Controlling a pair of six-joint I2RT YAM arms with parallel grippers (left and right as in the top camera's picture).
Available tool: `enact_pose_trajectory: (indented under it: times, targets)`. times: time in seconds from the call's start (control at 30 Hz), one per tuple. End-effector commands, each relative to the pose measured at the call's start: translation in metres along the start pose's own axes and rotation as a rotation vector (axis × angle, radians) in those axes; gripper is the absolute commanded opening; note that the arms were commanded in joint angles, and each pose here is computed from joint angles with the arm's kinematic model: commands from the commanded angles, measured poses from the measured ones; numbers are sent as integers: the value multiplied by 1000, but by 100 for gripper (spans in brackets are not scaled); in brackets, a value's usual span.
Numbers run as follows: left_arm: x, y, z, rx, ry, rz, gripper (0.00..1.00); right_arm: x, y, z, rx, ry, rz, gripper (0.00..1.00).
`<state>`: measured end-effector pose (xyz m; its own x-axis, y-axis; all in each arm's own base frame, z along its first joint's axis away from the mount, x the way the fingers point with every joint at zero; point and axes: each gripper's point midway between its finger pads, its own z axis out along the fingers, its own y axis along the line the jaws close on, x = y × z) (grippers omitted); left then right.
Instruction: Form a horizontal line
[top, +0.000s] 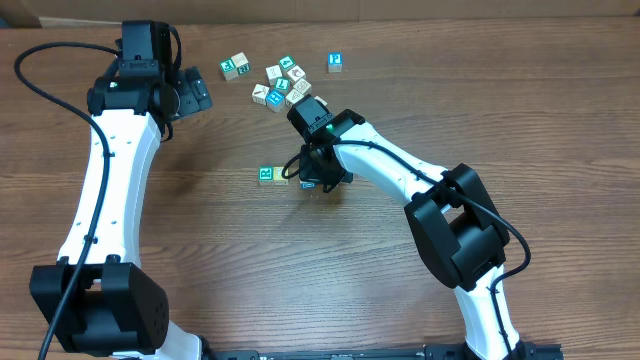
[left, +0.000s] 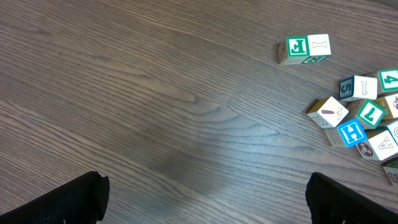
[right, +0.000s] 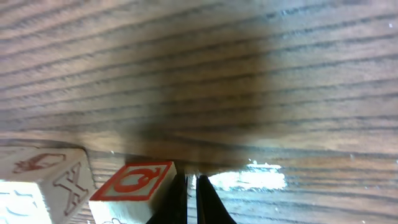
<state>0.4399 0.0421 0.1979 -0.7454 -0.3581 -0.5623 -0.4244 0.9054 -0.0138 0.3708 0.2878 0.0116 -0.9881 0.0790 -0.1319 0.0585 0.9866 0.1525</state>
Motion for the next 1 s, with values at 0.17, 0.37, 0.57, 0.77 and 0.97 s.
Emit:
enact_pose_trajectory:
  times: [0.17,0.37,0.57,0.77,0.97]
  targets:
    - [-1,2,0,-14,-6,5,100,-1,10,-9,-46,-13,2,4]
    - [-1,2,0,-14,-6,5,100,10,0,-9,-6,31,15,4]
    - [-1,2,0,-15,-6,5,99,17,-2,-9,3,61,29,4]
    - [-1,2,0,-14,-6,5,100,16,3,-9,-27,64,29,4]
    - [-1,2,0,-14,-6,5,100,14,7,-9,-42,54,27,4]
